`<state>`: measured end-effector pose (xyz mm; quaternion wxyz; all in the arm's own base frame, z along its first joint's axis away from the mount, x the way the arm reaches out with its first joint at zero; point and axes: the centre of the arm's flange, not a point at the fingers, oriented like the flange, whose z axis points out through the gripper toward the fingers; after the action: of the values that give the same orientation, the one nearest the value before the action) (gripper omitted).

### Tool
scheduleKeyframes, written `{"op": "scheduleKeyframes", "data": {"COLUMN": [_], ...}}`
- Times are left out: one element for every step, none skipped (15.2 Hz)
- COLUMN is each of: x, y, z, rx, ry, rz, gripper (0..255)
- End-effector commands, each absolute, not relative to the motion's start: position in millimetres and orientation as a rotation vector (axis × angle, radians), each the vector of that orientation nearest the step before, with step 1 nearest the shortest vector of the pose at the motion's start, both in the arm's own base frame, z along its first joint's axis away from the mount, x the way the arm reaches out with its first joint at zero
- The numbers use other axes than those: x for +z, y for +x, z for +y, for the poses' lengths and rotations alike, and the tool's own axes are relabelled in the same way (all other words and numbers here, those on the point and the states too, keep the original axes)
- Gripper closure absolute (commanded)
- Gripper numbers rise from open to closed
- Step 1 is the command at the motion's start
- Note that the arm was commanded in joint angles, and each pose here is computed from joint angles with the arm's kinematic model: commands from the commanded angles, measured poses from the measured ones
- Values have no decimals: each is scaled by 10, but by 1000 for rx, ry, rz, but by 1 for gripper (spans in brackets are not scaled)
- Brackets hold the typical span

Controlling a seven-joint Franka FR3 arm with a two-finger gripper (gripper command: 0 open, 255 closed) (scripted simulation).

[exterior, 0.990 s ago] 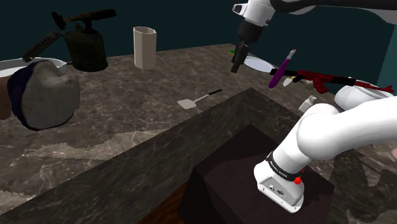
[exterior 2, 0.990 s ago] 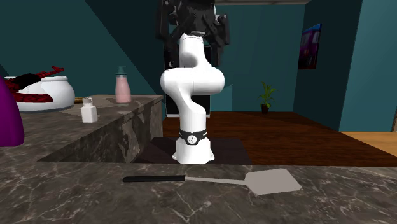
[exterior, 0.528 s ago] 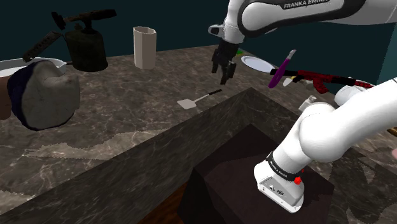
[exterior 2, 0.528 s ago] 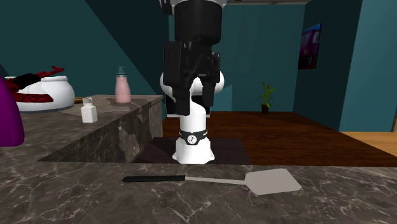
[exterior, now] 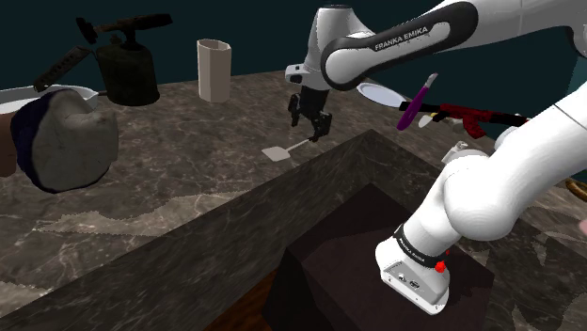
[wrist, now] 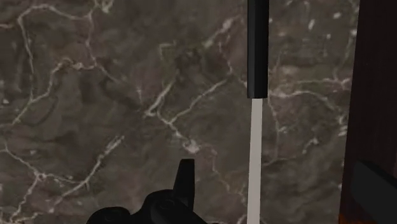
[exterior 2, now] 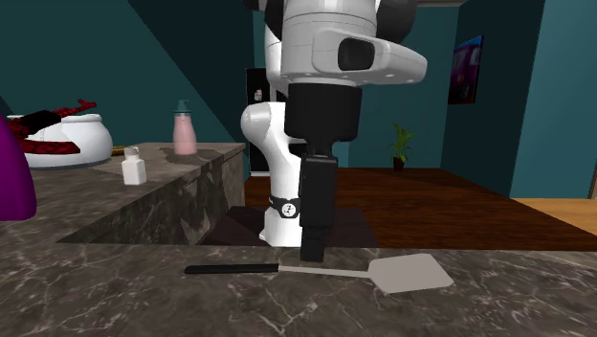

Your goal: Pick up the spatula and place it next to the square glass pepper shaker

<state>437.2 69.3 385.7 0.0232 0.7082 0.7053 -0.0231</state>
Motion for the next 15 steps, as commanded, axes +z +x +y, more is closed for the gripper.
{"op": "scheduleKeyframes", "data": {"x": [3745, 3692, 3639, 3587, 3556, 3556, 3556, 3556, 3556, 3556, 3556, 3557, 3557, 3557, 3557], "y": [4384, 4384, 4384, 4384, 4384, 4384, 4384, 4384, 4384, 4384, 4384, 4384, 4384, 4384, 4384], "z": [684, 681, 677, 674, 672, 672, 672, 672, 672, 672, 672, 672, 672, 672, 672], "rx": [-72, -72, -72, -72, -72, -72, -72, -72, -72, -72, -72, -72, -72, -72, -72], "ry": [2182, 2182, 2182, 2182, 2182, 2182, 2182, 2182, 2182, 2182, 2182, 2182, 2182, 2182, 2182], "rz": [2192, 2192, 2192, 2192, 2192, 2192, 2192, 2192, 2192, 2192, 2192, 2192, 2192, 2192, 2192], "gripper": [0, 0, 0, 0, 0, 0, 0, 0, 0, 0, 0, 0, 255, 255, 255]}}
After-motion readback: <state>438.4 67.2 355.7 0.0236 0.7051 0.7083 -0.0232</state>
